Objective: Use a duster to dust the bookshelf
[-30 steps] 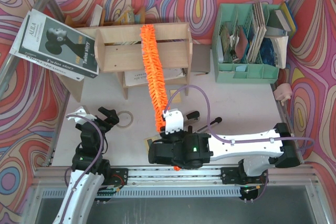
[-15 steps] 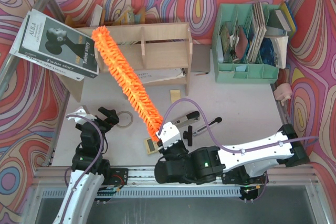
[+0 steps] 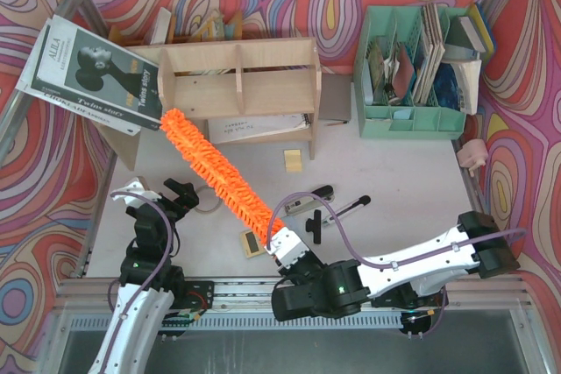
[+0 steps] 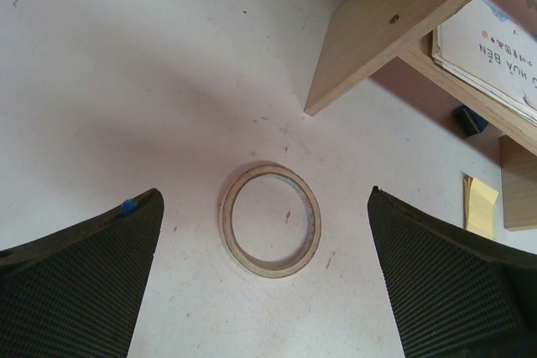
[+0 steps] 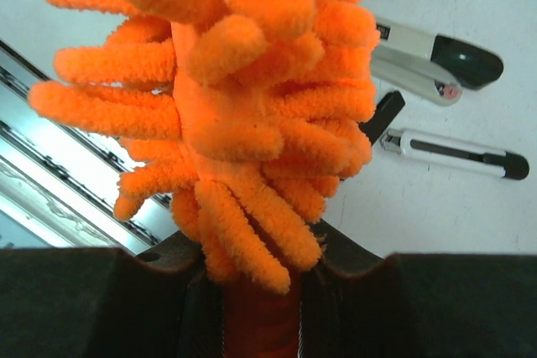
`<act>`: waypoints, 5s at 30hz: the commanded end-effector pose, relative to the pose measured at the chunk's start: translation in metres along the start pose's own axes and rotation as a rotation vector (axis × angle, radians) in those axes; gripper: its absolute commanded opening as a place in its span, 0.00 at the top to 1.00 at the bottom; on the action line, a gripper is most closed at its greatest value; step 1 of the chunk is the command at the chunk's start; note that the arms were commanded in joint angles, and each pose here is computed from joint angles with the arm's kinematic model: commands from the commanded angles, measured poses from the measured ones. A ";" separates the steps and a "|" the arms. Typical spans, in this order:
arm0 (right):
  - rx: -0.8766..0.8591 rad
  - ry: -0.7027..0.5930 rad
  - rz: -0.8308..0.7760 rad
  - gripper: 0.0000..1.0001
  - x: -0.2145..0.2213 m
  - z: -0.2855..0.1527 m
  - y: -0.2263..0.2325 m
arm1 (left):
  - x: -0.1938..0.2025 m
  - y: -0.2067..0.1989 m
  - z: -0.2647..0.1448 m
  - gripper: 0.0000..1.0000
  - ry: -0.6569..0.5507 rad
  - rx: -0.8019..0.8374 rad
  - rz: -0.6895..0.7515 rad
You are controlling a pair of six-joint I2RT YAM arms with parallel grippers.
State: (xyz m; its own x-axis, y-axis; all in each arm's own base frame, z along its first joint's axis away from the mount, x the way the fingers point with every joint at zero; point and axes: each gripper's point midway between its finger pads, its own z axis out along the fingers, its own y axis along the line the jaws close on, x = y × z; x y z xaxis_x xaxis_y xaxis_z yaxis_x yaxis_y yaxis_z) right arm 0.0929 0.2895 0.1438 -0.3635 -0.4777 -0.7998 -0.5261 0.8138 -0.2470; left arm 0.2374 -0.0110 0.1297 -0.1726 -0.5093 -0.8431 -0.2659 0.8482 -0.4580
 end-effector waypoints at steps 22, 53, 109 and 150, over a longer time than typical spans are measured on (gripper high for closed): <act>0.055 0.080 0.079 1.00 0.038 0.030 -0.005 | 0.004 0.005 0.003 0.02 -0.004 -0.016 -0.007; 0.061 0.127 0.137 1.00 0.043 0.016 -0.016 | 0.005 0.006 0.004 0.01 -0.001 -0.020 -0.005; 0.047 -0.014 0.327 1.00 -0.054 0.082 0.029 | 0.000 -0.038 0.010 0.02 0.069 0.121 -0.070; 0.329 -0.007 0.604 1.00 -0.024 0.075 -0.060 | -0.082 -0.109 -0.047 0.02 0.229 0.245 0.205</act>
State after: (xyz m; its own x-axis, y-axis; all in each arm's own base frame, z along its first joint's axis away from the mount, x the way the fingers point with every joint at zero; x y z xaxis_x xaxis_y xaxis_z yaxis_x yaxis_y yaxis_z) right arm 0.1766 0.2921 0.1150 -0.5989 -0.0014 -0.8008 -0.0648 0.9968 0.0468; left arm 0.2414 -0.0713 0.2669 -0.4153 -0.3553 -0.8374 -0.0115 0.9225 -0.3858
